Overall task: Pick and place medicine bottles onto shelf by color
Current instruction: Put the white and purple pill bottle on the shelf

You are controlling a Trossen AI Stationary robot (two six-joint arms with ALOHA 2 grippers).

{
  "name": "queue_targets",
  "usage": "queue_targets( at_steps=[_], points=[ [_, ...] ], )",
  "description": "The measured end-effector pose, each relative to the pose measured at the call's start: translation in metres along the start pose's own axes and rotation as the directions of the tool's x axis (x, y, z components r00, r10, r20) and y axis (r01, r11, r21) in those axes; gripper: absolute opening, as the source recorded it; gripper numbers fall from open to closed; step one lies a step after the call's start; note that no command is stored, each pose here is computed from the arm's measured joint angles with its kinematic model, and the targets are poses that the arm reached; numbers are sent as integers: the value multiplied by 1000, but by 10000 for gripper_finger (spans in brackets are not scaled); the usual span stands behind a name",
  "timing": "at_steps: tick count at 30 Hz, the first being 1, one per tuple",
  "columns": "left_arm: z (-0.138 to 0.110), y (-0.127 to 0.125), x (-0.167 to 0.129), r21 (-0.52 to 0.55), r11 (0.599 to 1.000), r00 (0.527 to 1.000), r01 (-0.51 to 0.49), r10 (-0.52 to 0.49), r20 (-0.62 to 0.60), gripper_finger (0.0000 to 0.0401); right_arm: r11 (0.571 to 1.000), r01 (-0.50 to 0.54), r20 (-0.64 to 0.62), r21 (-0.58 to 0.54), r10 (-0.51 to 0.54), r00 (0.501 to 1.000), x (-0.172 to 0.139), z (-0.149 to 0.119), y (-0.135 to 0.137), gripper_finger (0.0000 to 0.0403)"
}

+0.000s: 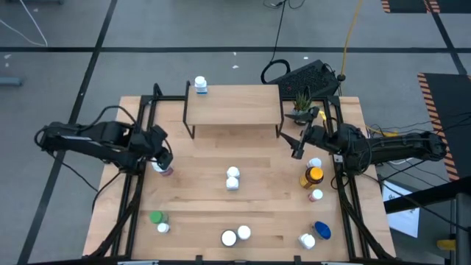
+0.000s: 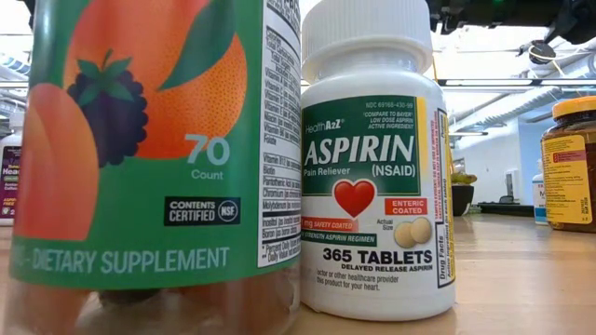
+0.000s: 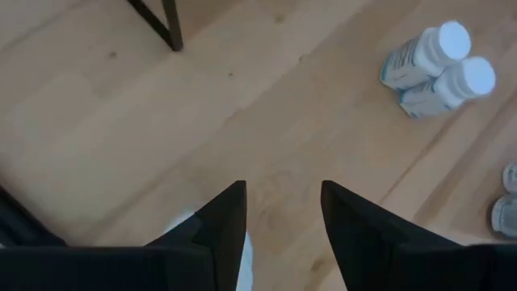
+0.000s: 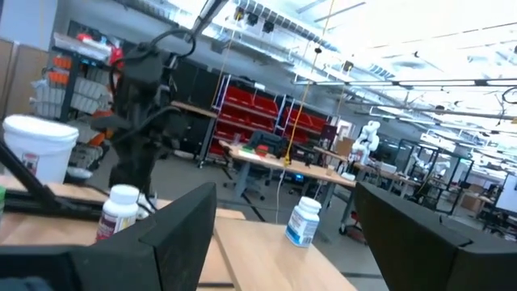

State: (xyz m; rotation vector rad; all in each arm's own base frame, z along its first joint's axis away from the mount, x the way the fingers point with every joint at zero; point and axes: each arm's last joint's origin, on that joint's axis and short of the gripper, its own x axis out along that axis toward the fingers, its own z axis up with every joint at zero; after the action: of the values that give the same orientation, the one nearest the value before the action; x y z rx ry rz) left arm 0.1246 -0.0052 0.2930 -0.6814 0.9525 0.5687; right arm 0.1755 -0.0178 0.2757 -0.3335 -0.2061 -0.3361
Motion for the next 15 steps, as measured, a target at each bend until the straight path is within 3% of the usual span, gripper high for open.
queue_targets(
  at_steps=[6, 10, 15],
  points=[
    [6, -1, 5, 58, 991, 987, -118, 110, 116, 161, 1000, 4, 10, -6, -4, 1000, 4, -2, 2, 299],
    [9, -3, 12, 101, 976, 975, -192, 178, 130, 161, 1000, 10, 28, -4, -10, 1000, 7, -3, 3, 300],
    [22, -6, 20, 53, 955, 927, -293, 270, 261, 161, 1000, 6, 39, -4, -6, 999, 10, -4, 4, 300]
  ],
)
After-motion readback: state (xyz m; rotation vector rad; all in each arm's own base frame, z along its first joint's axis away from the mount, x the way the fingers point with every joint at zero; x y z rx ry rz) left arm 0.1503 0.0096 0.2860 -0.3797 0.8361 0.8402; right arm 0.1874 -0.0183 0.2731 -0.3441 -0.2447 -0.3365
